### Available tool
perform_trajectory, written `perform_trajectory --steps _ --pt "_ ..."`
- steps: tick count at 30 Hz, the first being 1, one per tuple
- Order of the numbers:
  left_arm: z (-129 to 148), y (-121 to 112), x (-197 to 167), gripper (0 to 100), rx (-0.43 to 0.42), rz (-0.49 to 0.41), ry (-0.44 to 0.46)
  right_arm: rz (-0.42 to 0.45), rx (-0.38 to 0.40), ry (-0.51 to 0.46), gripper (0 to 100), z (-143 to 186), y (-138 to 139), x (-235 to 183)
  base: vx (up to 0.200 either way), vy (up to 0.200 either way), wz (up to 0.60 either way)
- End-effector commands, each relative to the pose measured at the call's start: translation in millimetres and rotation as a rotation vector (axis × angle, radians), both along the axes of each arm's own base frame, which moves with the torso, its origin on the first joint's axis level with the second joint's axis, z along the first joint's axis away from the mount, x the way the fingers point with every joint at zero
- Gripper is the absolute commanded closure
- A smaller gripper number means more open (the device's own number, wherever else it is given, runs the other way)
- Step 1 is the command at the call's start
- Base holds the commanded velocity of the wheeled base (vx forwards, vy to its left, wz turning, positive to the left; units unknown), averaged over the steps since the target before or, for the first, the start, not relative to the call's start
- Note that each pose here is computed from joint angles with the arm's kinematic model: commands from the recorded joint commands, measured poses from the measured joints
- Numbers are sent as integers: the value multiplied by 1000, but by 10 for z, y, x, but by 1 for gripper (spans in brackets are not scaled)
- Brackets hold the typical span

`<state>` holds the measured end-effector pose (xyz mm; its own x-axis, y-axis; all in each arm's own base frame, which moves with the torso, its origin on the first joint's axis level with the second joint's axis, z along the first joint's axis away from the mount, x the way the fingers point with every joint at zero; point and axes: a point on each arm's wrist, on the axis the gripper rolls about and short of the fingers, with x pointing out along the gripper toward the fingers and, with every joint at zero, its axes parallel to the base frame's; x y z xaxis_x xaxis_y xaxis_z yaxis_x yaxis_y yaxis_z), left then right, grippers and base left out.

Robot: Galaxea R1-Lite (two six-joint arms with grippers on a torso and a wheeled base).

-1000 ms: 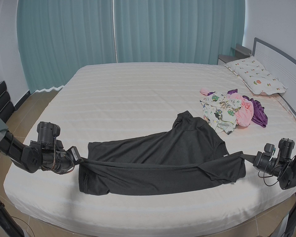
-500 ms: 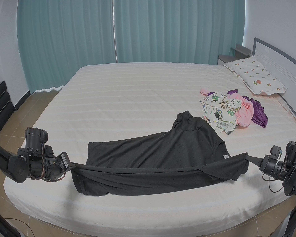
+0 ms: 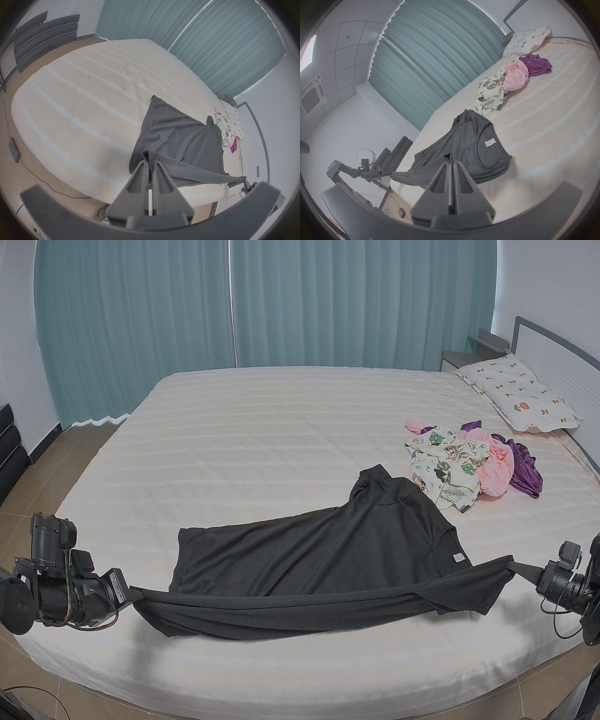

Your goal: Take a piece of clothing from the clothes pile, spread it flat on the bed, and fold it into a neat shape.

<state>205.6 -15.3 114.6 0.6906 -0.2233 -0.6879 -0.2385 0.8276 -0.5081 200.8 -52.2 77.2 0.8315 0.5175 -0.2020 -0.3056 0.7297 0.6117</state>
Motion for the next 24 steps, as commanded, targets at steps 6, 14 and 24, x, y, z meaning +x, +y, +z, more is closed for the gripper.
perform_trajectory --steps 6,14,24 --pt "-106 -18 -259 100 51 -69 28 -6 -15 18 100 -45 6 -102 0 0 0" --pt "-46 -18 -147 100 52 -66 -4 -19 -23 48 100 -132 -34 -107 0 0 0" --pt "-151 -43 212 100 57 -58 51 -11 -15 86 100 -293 -100 99 0 0 0"
